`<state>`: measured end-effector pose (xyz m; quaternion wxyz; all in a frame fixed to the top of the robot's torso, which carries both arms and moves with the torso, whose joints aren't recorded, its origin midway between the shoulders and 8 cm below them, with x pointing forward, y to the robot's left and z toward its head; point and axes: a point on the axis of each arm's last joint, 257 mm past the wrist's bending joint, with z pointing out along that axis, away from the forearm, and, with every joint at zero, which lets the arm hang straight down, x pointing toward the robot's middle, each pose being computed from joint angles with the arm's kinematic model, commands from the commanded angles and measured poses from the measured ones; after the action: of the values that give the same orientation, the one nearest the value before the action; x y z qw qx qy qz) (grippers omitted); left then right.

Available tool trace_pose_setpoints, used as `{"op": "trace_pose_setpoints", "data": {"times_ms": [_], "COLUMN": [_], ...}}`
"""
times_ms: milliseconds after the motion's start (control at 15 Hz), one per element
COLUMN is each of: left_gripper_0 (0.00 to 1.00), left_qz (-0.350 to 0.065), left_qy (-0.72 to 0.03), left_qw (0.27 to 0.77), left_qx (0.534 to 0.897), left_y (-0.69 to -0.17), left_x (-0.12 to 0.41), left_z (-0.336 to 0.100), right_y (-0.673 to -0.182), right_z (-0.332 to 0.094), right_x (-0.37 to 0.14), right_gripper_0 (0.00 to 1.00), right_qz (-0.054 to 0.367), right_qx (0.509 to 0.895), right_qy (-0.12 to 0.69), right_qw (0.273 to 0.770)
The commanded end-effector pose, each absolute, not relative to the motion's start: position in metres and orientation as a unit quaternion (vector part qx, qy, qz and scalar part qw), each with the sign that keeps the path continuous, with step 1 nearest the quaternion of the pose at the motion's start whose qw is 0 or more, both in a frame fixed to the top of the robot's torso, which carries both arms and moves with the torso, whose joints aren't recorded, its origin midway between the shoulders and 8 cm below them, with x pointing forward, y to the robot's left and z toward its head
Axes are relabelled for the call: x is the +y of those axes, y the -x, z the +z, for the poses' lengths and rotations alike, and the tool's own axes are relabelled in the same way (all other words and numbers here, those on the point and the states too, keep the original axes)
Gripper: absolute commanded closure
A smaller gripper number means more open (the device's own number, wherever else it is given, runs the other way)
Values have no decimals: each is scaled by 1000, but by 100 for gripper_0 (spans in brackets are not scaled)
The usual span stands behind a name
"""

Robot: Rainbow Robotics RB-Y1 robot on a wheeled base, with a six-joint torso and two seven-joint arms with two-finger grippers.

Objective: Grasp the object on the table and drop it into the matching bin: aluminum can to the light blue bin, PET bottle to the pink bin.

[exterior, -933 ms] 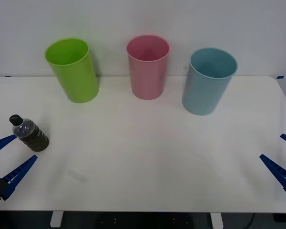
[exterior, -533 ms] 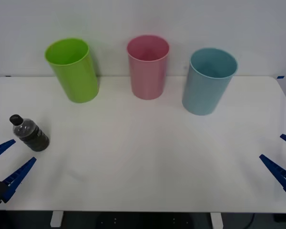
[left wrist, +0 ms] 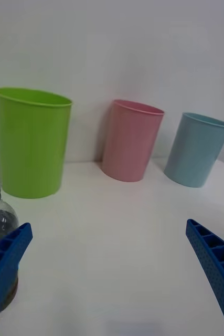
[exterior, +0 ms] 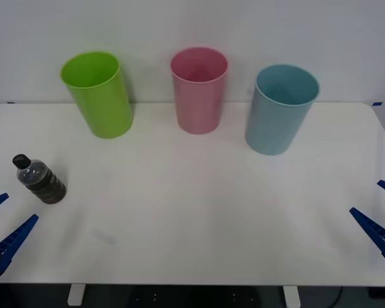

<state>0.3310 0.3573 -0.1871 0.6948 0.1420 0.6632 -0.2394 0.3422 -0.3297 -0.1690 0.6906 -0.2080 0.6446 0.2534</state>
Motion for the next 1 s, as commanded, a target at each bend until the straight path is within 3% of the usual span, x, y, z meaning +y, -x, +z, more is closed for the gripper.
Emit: {"op": "trace_pose_setpoints", "data": {"times_ms": [67,733,1000], "left_gripper_0": [0,0,0], "left_qz": [-218,-115,-71], "left_qy": [-126,-39,-46], "left_qw": [695,666,647], "left_qx": [674,736,758], "left_y": [-325,-311,-318], "left_x": [374,437,446], "left_z": [-193,-241,-263], "right_y": [-342,-342,-342], "right_z": [-169,-169,-169], "right_x": [-330,-330,-330], "right_gripper_0": [0,0,0], "right_qz": [253,253,253], "right_qx": [645,645,645], "right_qy": [208,208,208], "right_qw": [691,691,691]}}
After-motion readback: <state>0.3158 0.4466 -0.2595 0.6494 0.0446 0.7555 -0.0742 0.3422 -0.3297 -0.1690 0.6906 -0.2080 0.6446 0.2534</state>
